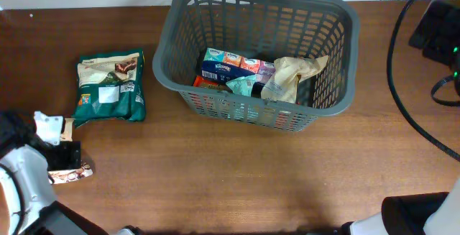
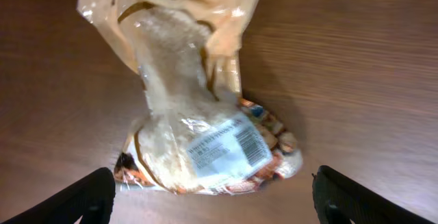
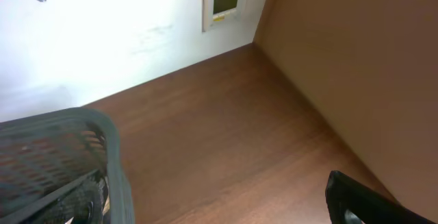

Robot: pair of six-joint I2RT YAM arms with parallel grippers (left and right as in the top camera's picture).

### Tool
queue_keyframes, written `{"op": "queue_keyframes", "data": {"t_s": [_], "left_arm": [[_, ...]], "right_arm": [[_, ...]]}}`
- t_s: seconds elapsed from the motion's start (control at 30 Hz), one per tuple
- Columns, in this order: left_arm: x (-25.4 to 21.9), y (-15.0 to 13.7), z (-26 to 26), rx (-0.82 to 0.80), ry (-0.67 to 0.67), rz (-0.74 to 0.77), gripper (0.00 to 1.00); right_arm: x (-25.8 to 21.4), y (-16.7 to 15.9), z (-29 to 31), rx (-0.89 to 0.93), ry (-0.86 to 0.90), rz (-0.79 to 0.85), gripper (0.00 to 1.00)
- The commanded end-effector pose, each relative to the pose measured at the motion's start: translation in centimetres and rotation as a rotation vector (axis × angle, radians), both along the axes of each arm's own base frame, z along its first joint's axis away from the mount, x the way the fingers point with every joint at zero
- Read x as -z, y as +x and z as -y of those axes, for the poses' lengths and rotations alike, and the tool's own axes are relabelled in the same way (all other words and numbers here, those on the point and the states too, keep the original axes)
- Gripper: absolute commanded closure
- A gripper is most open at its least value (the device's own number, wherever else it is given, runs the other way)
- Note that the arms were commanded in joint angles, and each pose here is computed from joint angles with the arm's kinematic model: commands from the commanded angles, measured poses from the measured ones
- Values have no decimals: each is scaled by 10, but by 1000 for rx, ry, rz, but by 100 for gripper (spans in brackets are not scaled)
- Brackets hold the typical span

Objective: Pack container
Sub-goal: 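Lower the left gripper onto the second tan rice pouch and grasp it, then carry the second rice pouch over the basket and release it inside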

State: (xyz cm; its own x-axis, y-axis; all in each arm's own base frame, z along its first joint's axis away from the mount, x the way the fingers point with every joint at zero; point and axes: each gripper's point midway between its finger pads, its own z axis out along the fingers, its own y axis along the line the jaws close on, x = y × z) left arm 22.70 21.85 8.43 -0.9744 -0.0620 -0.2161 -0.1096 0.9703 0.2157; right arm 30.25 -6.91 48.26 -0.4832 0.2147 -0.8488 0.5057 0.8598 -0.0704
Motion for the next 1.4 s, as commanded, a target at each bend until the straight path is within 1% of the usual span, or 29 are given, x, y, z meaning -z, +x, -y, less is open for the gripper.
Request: {"op": "queue_keyframes", "data": {"t_s": [0.0, 0.1, 0.2, 0.33, 0.6, 0.67, 0.73, 0.77, 0.83, 0.93, 0.97, 1.0, 1.07, 1.13, 1.17, 1.23, 1.3, 1.37], "left_arm": [[17, -7, -5, 7, -2, 19, 13], [23, -8, -13, -20, 2, 52, 13], [31, -5, -15, -37, -44, 90, 13], [48, -3, -20, -84, -86, 99, 13], [83, 10, -11, -66, -201, 114, 13], [90, 10, -9, -69, -221, 109, 20], [95, 10, -8, -70, -232, 101, 36], [96, 10, -8, -71, -233, 100, 51], [97, 10, -9, -71, -232, 99, 73], [97, 10, -8, -75, -234, 100, 91], [96, 10, -9, -86, -237, 102, 95], [96, 11, -8, -94, -241, 107, 98], [90, 20, -6, -112, -267, 148, 98], [73, 34, -4, -100, -295, 212, 98], [59, 43, -3, -80, -307, 246, 98], [28, 56, -7, -55, -285, 294, 98], [-14, 67, -16, -30, -224, 347, 99], [-67, 78, -25, -1, -142, 427, 98]], "right_arm": [[-1, 0, 2, 7, 3, 5, 1], [0, -1, 1, 3, 5, 2, 1], [2, -1, -1, -7, 13, -5, 1], [2, 0, -1, -11, 16, -5, 1], [2, -1, -1, -12, 16, -5, 1], [2, -1, -2, -12, 16, -5, 1], [2, 0, -1, -12, 16, -5, 1], [2, -1, -1, -11, 16, -5, 1], [2, -1, -1, -12, 16, -5, 1], [2, -1, -2, -12, 16, -5, 1], [2, -1, -2, -12, 16, -5, 1], [2, -1, -1, -11, 16, -5, 1], [2, 0, -1, -11, 16, -5, 1], [1, 0, -1, -11, 16, -2, 1], [1, 1, -1, -11, 16, 2, 1], [0, 1, -1, -11, 16, 6, 1], [-1, 2, -2, -11, 17, 11, 1], [-2, 2, -2, -11, 17, 15, 1]]}}
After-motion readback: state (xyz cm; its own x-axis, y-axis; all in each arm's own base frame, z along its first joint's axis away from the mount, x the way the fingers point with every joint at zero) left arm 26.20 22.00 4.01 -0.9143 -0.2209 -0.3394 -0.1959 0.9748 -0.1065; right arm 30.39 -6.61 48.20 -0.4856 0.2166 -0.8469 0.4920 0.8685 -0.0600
